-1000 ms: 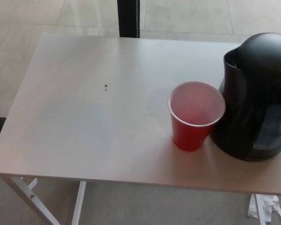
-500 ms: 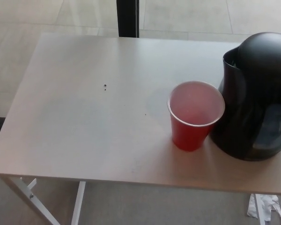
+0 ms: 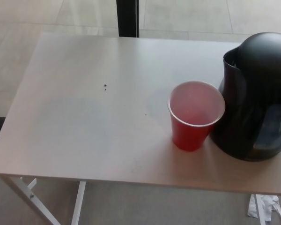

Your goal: The robot uses its right hand to lift up a kettle kept on the middle of the desk by its handle and tilt it into a glass kept next to it to pour out water

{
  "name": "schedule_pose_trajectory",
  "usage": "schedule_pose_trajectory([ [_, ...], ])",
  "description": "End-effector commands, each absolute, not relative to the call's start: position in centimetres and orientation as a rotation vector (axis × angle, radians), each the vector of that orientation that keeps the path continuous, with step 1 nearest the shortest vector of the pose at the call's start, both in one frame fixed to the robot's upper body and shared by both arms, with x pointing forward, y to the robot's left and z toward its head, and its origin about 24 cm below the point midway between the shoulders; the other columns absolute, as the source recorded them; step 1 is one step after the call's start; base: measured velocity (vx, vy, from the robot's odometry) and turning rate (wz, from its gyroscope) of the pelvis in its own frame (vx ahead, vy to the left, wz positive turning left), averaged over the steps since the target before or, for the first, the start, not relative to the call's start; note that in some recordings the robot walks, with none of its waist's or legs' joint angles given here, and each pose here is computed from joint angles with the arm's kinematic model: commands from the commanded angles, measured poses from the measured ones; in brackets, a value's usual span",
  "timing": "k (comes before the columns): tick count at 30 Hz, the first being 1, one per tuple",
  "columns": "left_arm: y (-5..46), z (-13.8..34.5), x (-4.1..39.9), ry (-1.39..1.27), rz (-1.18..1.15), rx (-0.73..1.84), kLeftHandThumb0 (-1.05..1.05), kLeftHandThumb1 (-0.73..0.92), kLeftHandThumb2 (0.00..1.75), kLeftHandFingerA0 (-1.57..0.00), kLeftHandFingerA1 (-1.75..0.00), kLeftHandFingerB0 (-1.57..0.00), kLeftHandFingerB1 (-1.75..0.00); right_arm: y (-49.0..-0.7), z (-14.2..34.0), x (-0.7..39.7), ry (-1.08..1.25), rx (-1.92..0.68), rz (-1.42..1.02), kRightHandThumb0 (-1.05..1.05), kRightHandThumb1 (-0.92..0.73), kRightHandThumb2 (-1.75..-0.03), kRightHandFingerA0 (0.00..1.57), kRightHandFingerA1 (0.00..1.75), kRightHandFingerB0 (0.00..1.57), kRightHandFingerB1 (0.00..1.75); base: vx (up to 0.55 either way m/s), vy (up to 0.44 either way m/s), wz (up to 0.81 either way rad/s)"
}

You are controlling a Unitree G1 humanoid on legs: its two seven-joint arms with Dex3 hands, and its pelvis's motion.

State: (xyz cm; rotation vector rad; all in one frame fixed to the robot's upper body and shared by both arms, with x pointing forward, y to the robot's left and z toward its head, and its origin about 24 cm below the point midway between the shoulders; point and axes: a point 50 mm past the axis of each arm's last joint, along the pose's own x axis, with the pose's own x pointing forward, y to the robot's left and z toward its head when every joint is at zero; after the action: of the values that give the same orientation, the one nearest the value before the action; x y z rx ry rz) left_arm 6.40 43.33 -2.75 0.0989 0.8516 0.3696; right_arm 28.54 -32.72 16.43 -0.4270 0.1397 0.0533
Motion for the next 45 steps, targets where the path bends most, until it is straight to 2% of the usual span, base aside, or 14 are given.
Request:
schedule_pose_trajectory([
  [1,43.7,-2.3,6.5,0.842,0.367,0.105,-0.68,0.66,0.6,-0.51,-0.53,-0.37,-0.4,-33.2,15.3,28.3,0.189,-0.49,0.071,-0.67,-0.43,-0.83,0.06,0.48,0.02,0.33,0.0,0.0,0.0],
  [4,43.7,-2.4,6.5,0.847,0.365,0.109,-0.68,0.53,0.93,-0.44,-0.6,-0.27,-0.51,-33.9,14.2,28.4,0.243,-0.485,0.059,-0.62,-0.41,-0.83,0.02,0.45,0.04,0.33,0.0,0.0,0.0],
  [7,43.7,-2.3,6.5,0.844,0.358,0.113,-0.67,0.69,0.61,-0.5,-0.52,-0.36,-0.41,-34.2,13.9,28.4,0.254,-0.466,0.05,-0.61,-0.4,-0.81,0.04,0.46,0.0,0.33,0.0,0.0,0.0],
  [9,43.7,-2.3,6.5,0.844,0.37,0.09,-0.68,0.52,0.91,-0.46,-0.61,-0.31,-0.52,-34.2,14.0,28.6,0.261,-0.488,0.039,-0.36,-0.37,-0.95,0.03,0.51,0.0,0.49,0.0,0.0,0.0],
  [13,43.6,-2.3,6.5,0.848,0.369,0.098,-0.66,0.68,0.6,-0.5,-0.5,-0.35,-0.4,-34.0,14.1,29.1,0.239,-0.569,0.044,-0.71,-0.44,-0.83,0.04,0.46,0.03,0.36,0.0,0.0,0.0],
  [16,43.5,-2.5,6.4,0.86,0.356,0.105,-0.66,0.68,0.61,-0.5,-0.51,-0.35,-0.4,-33.9,14.1,29.2,0.232,-0.613,0.063,-0.36,-0.39,-0.97,0.04,0.52,0.0,0.49,0.0,0.0,0.0],
  [17,43.5,-2.5,6.4,0.86,0.356,0.105,-0.68,0.53,0.92,-0.46,-0.61,-0.3,-0.52,-33.9,14.1,29.3,0.229,-0.597,0.053,-0.66,-0.46,-0.79,0.19,0.5,0.09,0.38,0.0,0.0,0.0],
  [18,43.5,-2.6,6.4,0.861,0.357,0.104,-0.67,0.68,0.6,-0.5,-0.5,-0.36,-0.39,-33.8,14.0,29.6,0.221,-0.564,0.035,-0.64,-0.46,-0.77,0.2,0.49,0.12,0.39,0.0,0.0,0.0],
  [20,43.5,-2.6,6.4,0.863,0.359,0.102,-0.69,0.52,0.92,-0.45,-0.6,-0.3,-0.51,-33.6,14.0,29.8,0.207,-0.546,0.023,-0.64,-0.45,-0.77,0.23,0.5,0.14,0.39,0.0,0.0,0.0],
  [22,43.4,-2.8,6.4,0.865,0.361,0.09,-0.65,0.68,0.6,-0.49,-0.49,-0.35,-0.39,-33.3,13.9,30.4,0.179,-0.483,-0.018,-0.62,-0.46,-0.77,0.27,0.49,0.15,0.4,0.0,0.0,0.0],
  [24,43.2,-2.9,6.4,0.869,0.349,0.103,-0.7,0.55,0.91,-0.43,-0.58,-0.3,-0.51,-33.0,14.0,31.0,0.169,-0.452,-0.038,-0.61,-0.47,-0.77,0.27,0.49,0.14,0.4,0.0,0.0,0.0],
  [26,43.1,-3.0,6.3,0.877,0.344,0.103,-0.65,0.69,0.61,-0.5,-0.48,-0.35,-0.39,-32.9,14.0,31.1,0.167,-0.449,-0.039,-0.61,-0.47,-0.77,0.26,0.49,0.13,0.39,0.0,0.0,0.0],
  [34,43.2,-3.0,6.3,0.876,0.345,0.092,-0.67,0.7,0.61,-0.48,-0.5,-0.33,-0.39,-33.1,13.7,32.0,0.153,-0.427,-0.06,-0.61,-0.46,-0.78,0.34,0.53,0.17,0.42,0.0,0.0,0.0],
  [45,43.0,-3.0,6.6,0.865,0.334,0.081,-0.69,0.7,0.61,-0.5,-0.51,-0.33,-0.4,-31.9,12.0,31.6,0.213,-0.417,-0.034,-0.38,-0.68,-0.61,0.94,0.72,0.41,0.36,0.0,0.0,0.0],
])
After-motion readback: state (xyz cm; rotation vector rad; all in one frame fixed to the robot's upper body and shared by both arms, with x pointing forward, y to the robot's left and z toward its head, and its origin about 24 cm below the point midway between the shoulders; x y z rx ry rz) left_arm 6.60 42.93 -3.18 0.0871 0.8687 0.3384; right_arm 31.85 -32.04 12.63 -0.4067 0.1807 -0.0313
